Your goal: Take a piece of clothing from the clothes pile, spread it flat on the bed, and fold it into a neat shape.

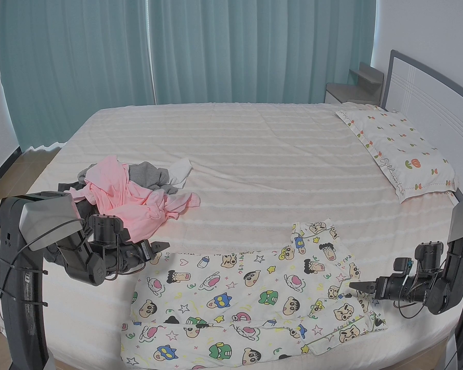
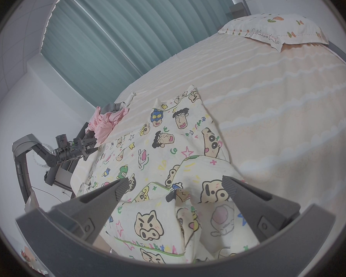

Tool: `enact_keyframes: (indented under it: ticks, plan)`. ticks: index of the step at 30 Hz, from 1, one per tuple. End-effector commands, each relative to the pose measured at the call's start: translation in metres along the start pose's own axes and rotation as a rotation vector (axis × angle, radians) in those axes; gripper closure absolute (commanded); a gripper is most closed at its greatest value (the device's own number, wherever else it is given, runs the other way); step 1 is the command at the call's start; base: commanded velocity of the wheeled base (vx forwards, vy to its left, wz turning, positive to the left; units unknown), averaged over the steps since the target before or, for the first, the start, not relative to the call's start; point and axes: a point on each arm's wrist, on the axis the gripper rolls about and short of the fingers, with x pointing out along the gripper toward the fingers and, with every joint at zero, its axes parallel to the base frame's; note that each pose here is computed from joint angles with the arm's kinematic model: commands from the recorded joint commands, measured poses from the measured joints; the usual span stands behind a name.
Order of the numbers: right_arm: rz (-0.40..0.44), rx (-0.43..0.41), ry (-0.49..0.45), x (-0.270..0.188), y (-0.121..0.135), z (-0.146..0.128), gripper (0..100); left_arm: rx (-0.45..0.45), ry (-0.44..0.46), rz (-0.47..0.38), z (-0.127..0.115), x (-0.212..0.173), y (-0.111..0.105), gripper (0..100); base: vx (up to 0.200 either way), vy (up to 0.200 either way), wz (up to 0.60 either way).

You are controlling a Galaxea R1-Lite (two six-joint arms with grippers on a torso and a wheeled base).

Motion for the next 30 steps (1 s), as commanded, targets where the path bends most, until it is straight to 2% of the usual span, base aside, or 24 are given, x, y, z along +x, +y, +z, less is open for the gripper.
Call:
enact_keyframes:
  ticks: [1,8,9,15,20,26,27,30]
  plan:
    - [0.003,-0.002,0.004,0.0,0.001,-0.001,0,0.014,0.019,0.006,-0.002,0.011,0.003,0,0.0,0.0,0.0]
    - [0.004,-0.003,0.005,0.001,0.001,-0.001,0,0.01,0.013,0.001,-0.001,0.013,0.003,0,0.0,0.0,0.0]
    - [0.004,-0.005,0.002,0.0,0.002,0.0,0,0.01,0.013,0.001,-0.001,0.013,0.003,100,0.0,0.0,0.0]
    - [-0.064,-0.033,-0.08,0.0,0.005,0.015,0,-0.029,-0.013,-0.009,0.001,0.013,0.003,100,0.0,0.0,0.0]
    - [-0.043,-0.069,-0.131,0.018,0.012,0.033,0,-0.029,-0.061,-0.02,0.002,0.011,0.01,100,0.0,0.0,0.0]
    - [-0.048,-0.021,-0.135,0.05,0.002,0.065,0,-0.028,-0.073,-0.022,0.0,0.01,0.011,100,0.0,0.0,0.0]
    - [-0.065,0.007,-0.12,0.067,-0.008,0.079,0,-0.021,-0.08,-0.026,-0.002,0.009,0.011,100,0.0,0.0,0.0]
    - [-0.081,0.06,-0.092,0.085,-0.017,0.093,0,-0.017,-0.108,-0.038,-0.003,0.008,0.013,100,0.0,0.0,0.0]
